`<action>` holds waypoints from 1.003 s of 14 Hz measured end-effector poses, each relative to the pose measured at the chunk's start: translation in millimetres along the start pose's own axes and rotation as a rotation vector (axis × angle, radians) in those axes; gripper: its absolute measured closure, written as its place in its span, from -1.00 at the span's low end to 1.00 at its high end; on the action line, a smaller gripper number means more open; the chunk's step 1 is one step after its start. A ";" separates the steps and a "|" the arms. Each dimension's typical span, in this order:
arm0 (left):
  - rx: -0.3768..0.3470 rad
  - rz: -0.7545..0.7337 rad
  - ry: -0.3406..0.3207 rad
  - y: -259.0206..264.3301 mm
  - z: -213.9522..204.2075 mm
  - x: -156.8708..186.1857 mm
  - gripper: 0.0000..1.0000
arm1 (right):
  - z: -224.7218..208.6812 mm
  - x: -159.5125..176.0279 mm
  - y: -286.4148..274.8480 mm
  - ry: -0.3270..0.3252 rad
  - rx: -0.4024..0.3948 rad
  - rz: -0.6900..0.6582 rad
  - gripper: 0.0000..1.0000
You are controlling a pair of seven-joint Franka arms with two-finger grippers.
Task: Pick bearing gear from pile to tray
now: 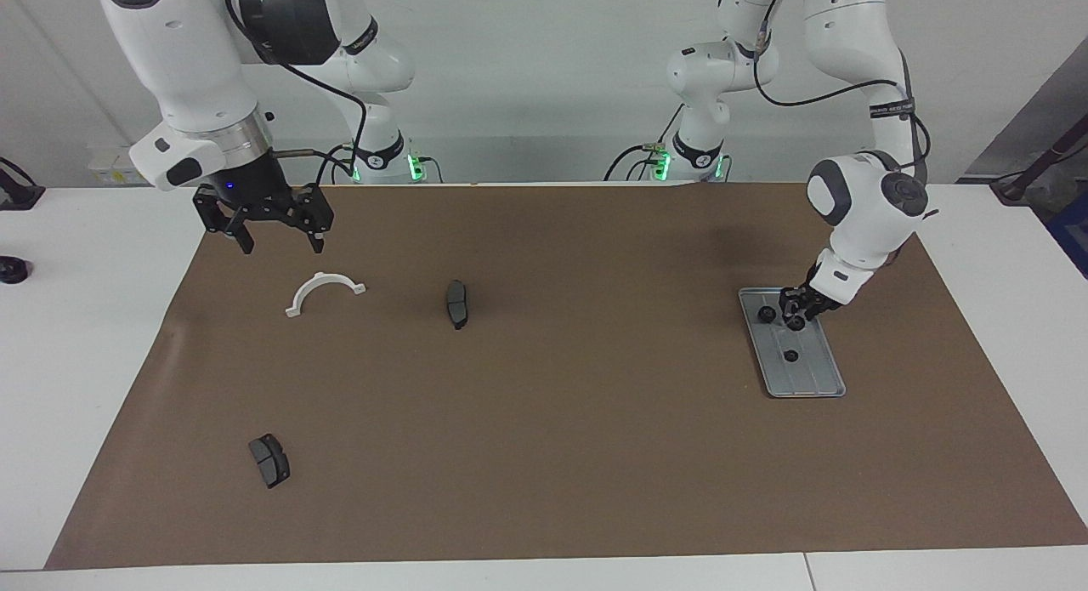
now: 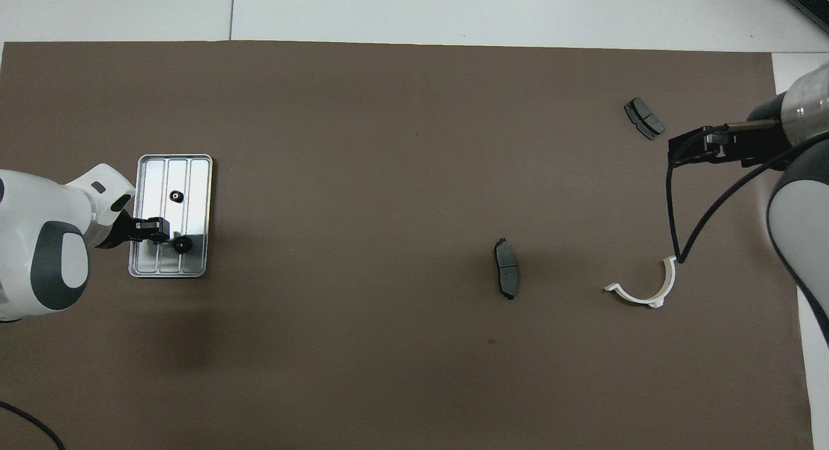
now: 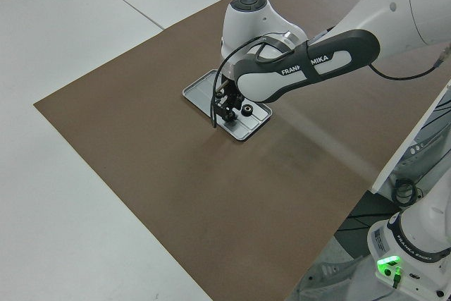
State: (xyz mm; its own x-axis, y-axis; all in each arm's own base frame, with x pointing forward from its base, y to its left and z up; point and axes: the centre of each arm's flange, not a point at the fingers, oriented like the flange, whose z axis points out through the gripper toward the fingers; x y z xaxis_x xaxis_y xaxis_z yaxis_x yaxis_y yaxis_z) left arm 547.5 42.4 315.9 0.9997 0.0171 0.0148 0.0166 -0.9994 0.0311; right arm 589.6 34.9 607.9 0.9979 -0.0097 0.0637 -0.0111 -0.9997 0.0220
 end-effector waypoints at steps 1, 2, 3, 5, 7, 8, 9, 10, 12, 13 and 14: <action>0.000 0.011 0.013 5.9 -7.1 2.7 -0.49 | 0.0 0.0 0.0 0.000 0.000 0.000 -1.00; 0.000 0.027 0.024 14.7 -16.6 5.9 -0.70 | 0.1 0.0 0.0 0.000 0.000 0.000 -1.00; -0.001 0.047 0.024 25.5 -29.0 8.4 -0.96 | 0.1 0.0 0.0 0.000 0.000 0.000 -1.00; -0.004 0.092 -0.009 52.1 -53.6 7.9 -1.00 | 0.1 0.0 0.0 0.000 0.000 0.000 -1.00; -0.004 0.116 -0.050 83.8 -65.5 -0.4 -1.00 | 0.1 0.0 0.0 0.000 0.000 0.000 -1.00; -0.002 0.116 -0.067 102.6 -68.0 -5.6 -1.00 | 0.2 0.0 0.0 0.000 0.000 0.000 -1.00; 0.000 0.115 -0.071 119.6 -70.8 -9.4 -1.00 | 0.2 0.0 0.0 0.000 0.000 0.000 -1.00; 0.001 0.115 -0.066 130.5 -76.1 -11.4 -1.00 | 0.2 0.0 0.0 0.000 0.000 0.000 -1.00; 0.001 0.112 -0.065 135.6 -103.6 -8.1 -1.00 | 0.2 0.0 0.0 0.000 0.000 0.000 -1.00; 0.000 0.107 -0.069 133.6 -127.2 -4.1 -1.00 | 0.2 0.0 0.0 0.000 0.000 0.000 -1.00; 0.000 0.102 -0.070 131.3 -151.6 -0.9 -1.00 | 0.2 0.0 0.0 0.000 0.000 0.000 -1.00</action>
State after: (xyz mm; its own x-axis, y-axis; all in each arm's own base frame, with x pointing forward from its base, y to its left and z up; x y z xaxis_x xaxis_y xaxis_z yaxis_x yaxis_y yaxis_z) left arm 546.4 -84.1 471.5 0.9949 -0.0868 -0.0518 -0.0852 -0.9958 0.0332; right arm 589.6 34.9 607.7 0.9979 -0.0097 0.0633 -0.0111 -0.9997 0.0221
